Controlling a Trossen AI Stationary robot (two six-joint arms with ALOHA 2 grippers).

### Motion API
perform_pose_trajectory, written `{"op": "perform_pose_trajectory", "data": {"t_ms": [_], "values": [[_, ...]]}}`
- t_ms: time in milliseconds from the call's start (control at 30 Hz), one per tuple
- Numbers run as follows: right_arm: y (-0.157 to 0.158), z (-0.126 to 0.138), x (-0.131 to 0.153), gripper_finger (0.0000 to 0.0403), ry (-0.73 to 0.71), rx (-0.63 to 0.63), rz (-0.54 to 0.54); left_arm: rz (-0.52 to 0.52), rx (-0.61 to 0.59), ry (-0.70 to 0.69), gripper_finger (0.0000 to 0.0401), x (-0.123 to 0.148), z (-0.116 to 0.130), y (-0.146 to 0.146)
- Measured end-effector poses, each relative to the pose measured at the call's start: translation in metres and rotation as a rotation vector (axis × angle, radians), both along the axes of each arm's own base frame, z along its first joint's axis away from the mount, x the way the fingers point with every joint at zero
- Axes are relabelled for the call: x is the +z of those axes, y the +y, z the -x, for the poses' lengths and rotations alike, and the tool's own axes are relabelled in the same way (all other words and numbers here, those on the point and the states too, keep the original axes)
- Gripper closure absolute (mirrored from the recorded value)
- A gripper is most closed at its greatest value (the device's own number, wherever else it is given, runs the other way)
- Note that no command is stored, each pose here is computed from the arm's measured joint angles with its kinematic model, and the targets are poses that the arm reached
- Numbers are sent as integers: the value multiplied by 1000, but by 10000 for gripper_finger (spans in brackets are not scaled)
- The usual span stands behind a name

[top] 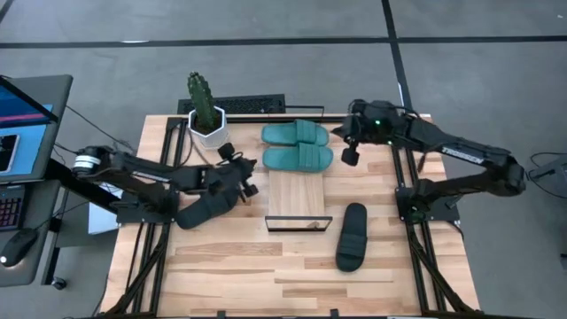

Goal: Pick and place slides into the shelf
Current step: Put the right black slide on the shelf

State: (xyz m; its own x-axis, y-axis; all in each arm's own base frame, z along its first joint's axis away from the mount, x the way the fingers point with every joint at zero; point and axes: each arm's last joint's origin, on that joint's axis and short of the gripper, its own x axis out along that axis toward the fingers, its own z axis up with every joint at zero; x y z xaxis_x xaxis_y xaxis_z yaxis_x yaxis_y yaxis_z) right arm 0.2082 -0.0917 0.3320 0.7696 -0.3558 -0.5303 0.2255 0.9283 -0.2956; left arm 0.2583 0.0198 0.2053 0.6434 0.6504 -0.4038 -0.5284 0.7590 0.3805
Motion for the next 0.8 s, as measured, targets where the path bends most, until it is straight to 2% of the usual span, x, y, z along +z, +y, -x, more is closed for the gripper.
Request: {"op": "perform_pose_trajectory", "data": {"t_ms": [133, 267, 500, 800], "values": [[6, 13, -10, 403, -88, -70, -18, -1, -62, -100, 401, 14, 19, -17], [14, 21, -40, 403, -112, -138, -49, 4, -124, -181, 401, 25, 36, -29], [28, 30, -83, 403, -44, -267, -163, -13, -210, -258, 401, 37, 60, -41], [37, 31, -89, 403, -9, -275, -251, -24, -283, -266, 401, 41, 65, -52]]}}
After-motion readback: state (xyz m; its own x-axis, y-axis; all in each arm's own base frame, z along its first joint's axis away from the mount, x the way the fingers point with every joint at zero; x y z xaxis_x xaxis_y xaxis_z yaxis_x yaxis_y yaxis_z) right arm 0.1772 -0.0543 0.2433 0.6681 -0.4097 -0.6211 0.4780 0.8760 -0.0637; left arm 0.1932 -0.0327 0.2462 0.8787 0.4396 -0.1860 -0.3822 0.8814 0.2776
